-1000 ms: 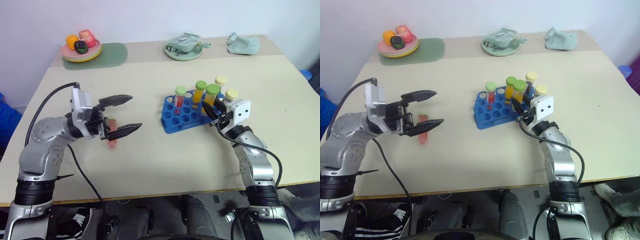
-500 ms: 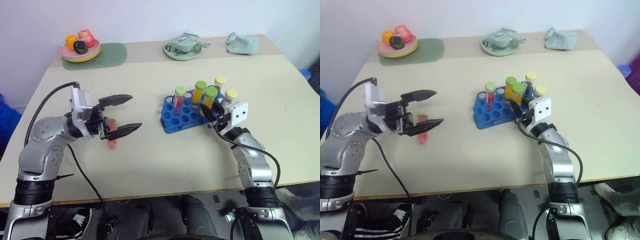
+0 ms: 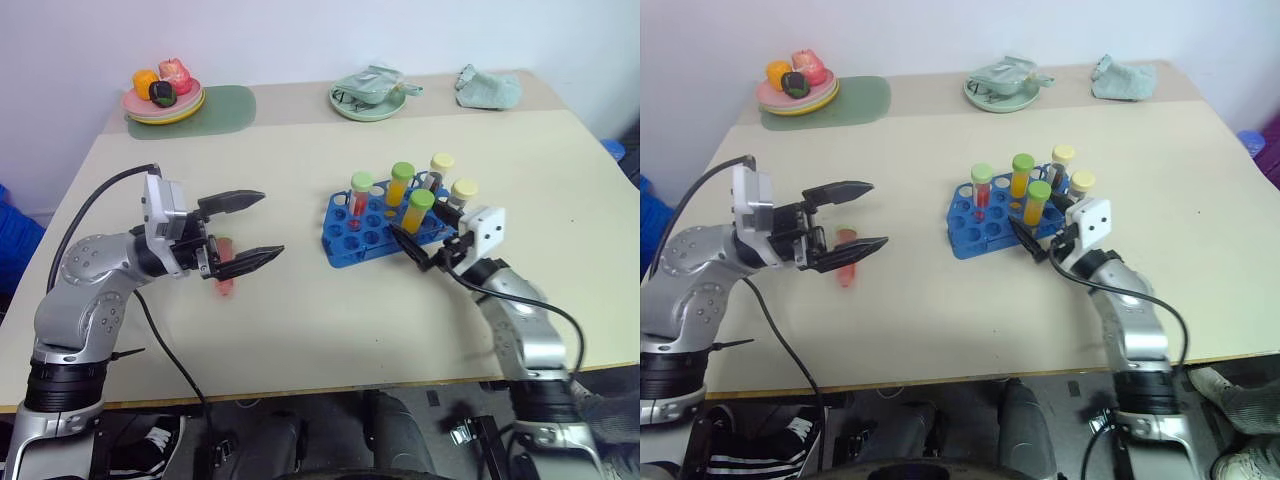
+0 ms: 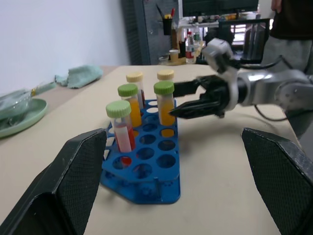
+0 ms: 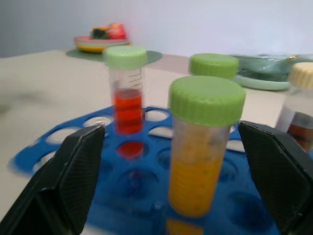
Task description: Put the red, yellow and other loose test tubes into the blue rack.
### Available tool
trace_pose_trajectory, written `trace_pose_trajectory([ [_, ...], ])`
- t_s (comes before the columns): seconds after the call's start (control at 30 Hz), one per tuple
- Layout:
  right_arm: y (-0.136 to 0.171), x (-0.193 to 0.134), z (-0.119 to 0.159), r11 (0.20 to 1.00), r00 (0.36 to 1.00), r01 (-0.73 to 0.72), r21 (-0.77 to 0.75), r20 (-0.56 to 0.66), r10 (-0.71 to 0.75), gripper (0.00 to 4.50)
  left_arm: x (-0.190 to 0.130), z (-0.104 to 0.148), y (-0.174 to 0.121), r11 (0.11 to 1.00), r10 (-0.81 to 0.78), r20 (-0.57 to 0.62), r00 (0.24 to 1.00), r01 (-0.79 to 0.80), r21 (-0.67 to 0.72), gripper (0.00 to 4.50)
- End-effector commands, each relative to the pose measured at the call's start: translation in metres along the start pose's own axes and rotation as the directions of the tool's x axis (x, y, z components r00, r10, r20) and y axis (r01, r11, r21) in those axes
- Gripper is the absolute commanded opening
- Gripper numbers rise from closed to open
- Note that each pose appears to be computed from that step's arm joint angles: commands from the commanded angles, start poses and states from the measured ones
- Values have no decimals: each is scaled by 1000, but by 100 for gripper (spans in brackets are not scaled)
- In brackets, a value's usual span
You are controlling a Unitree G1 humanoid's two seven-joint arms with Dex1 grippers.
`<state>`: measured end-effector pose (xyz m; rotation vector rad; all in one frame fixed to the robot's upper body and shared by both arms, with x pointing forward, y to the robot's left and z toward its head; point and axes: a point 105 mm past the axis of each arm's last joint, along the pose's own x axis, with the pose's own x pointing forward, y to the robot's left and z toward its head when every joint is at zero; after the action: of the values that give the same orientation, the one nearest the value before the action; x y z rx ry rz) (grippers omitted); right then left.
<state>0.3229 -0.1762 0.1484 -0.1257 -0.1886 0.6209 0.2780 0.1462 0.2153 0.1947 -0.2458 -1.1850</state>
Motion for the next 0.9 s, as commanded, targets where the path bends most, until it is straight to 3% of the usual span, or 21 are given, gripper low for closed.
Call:
trace_pose_trajectory([
  [0.03,-3,-33,40,990,990,-137,-29,21,137,446,-10,7,-2,1000,5,-6,1000,-5,14,450],
  [0.27,6,-64,80,917,919,-388,-93,-111,378,446,-17,4,4,997,72,-75,995,-73,-15,450],
  [0.43,17,-55,107,833,835,-547,-87,-133,534,446,-30,-4,18,966,222,-284,933,-250,-64,450],
  [0.63,15,-42,103,766,772,-634,-107,-143,619,446,-51,-5,37,766,504,-514,694,-634,-107,450],
  [0.73,19,-32,103,752,759,-651,-107,-109,642,446,-54,-9,33,693,533,-611,585,-716,-80,450],
  [0.9,29,-24,99,729,737,-675,-110,-83,670,446,-62,-22,38,598,571,-671,472,-800,-53,450],
])
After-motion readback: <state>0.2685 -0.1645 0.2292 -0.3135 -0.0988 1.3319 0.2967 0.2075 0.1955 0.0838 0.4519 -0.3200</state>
